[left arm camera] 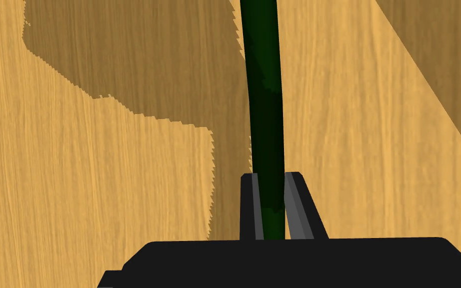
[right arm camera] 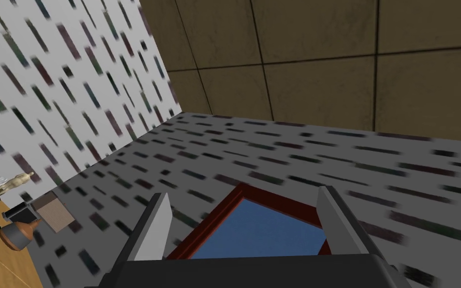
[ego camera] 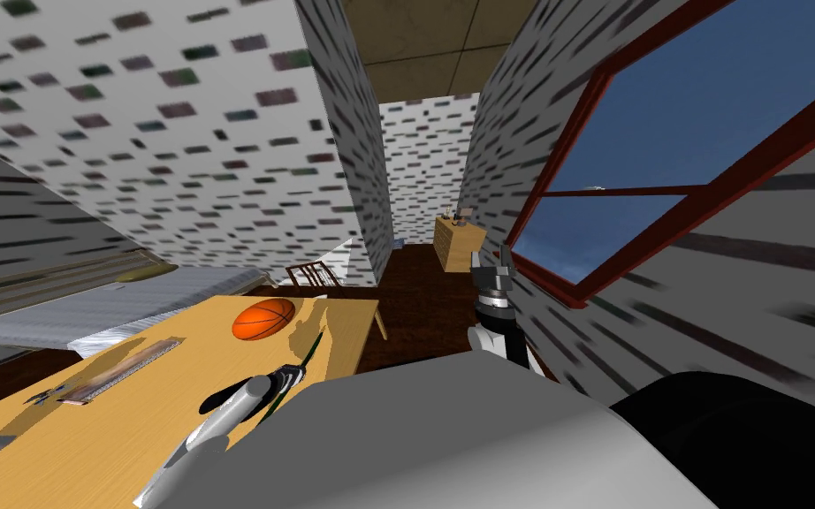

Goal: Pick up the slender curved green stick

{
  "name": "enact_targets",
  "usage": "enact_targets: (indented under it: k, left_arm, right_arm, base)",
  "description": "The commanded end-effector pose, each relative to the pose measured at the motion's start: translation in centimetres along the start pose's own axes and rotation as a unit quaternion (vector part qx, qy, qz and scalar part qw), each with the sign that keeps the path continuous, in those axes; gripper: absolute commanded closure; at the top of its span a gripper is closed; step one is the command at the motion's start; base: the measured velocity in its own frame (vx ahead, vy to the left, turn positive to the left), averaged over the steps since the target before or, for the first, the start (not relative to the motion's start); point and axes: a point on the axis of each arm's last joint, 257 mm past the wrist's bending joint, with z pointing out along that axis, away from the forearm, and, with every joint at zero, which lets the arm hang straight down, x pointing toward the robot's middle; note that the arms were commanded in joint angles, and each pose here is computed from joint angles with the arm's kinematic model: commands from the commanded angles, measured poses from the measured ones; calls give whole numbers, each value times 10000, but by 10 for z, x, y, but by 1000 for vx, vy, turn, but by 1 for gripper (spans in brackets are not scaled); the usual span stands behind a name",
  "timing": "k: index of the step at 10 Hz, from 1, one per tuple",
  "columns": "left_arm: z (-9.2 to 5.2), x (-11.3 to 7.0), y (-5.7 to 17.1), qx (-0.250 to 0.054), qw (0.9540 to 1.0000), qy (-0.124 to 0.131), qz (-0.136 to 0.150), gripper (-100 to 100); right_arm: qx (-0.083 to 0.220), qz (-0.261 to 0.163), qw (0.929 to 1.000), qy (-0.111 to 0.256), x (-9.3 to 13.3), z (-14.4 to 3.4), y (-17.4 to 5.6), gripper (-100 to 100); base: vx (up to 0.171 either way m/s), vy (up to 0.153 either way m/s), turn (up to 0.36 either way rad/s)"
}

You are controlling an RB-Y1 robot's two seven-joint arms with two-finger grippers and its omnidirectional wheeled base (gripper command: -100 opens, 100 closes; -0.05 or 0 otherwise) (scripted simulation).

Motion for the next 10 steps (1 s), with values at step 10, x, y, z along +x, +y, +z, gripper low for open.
enact_targets:
  k: [10]
  left_arm:
    - [-1,0,-7,122,9992,-64,-384,100]
  right_arm:
    - [1,-1,10000,0,0,0,0,0]
  base:
    - [-43,5,-77]
